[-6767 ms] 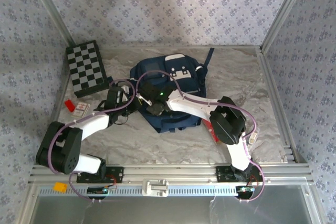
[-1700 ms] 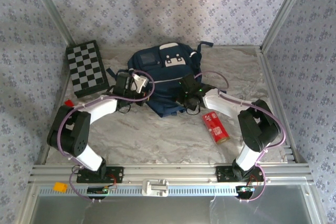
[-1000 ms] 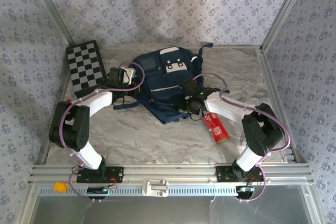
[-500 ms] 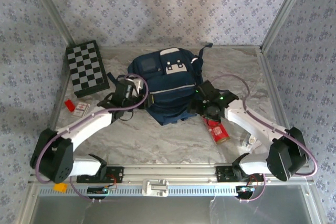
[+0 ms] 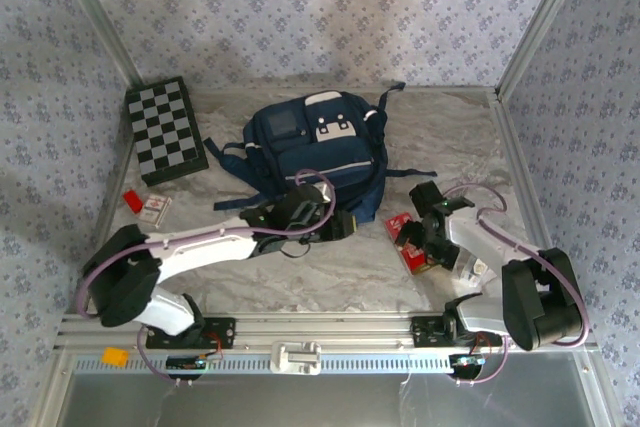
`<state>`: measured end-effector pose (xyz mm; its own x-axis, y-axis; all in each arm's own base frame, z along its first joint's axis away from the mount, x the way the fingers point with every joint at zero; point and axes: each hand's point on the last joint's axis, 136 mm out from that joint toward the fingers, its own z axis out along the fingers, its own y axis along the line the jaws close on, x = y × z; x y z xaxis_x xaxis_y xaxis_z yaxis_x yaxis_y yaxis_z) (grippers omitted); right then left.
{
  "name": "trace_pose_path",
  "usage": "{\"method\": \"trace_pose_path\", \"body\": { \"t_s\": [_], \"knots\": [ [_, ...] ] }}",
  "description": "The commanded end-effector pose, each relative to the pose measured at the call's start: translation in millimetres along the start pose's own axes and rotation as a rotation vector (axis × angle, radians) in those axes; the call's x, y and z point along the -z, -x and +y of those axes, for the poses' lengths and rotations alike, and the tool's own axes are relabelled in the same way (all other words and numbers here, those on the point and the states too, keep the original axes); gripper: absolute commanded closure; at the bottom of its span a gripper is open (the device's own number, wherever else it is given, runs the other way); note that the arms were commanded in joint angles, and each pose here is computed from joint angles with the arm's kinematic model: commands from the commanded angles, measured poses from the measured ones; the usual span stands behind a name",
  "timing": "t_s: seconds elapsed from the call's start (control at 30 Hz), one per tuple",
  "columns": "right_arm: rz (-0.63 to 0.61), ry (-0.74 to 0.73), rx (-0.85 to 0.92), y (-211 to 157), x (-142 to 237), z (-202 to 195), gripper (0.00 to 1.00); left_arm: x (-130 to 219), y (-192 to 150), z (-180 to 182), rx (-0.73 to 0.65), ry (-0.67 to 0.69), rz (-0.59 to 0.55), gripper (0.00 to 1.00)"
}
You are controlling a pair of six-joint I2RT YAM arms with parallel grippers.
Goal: Pack the student bag
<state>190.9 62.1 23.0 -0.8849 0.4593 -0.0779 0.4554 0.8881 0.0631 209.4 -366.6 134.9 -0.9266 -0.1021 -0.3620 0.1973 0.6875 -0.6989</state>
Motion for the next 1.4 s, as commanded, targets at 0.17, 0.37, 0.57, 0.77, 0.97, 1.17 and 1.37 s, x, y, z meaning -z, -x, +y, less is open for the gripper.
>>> {"method": "trace_pose_path", "body": {
  "t_s": [0.17, 0.37, 0.57, 0.77, 0.97, 1.17, 1.37],
  "knots": [
    [0.003, 0.223, 0.047, -30, 20, 51, 0.11, -48, -6, -32, 0.150, -0.077, 0.036, 0.44],
    [0.027, 0.256, -0.012, -28, 21, 25, 0.25, -74, -16, -15, 0.194, -0.018, 0.057, 0.57],
    [0.066, 0.274, -0.034, -29, 8, 14, 0.30, -103, -21, -12, 0.199, 0.012, 0.091, 0.75],
    [0.075, 0.258, -0.014, -27, 0, 9, 0.26, -132, -31, -7, 0.214, 0.028, 0.150, 0.84],
    [0.100, 0.350, 0.013, -35, 4, 24, 0.24, -147, -37, 13, 0.217, 0.098, 0.164, 0.99],
    [0.078, 0.501, 0.061, -32, 25, 48, 0.27, -150, -41, 29, 0.228, 0.134, 0.169, 1.00],
    [0.051, 0.557, 0.099, -32, 37, 54, 0.36, -147, -43, 37, 0.226, 0.158, 0.160, 1.00]
  ]
}}
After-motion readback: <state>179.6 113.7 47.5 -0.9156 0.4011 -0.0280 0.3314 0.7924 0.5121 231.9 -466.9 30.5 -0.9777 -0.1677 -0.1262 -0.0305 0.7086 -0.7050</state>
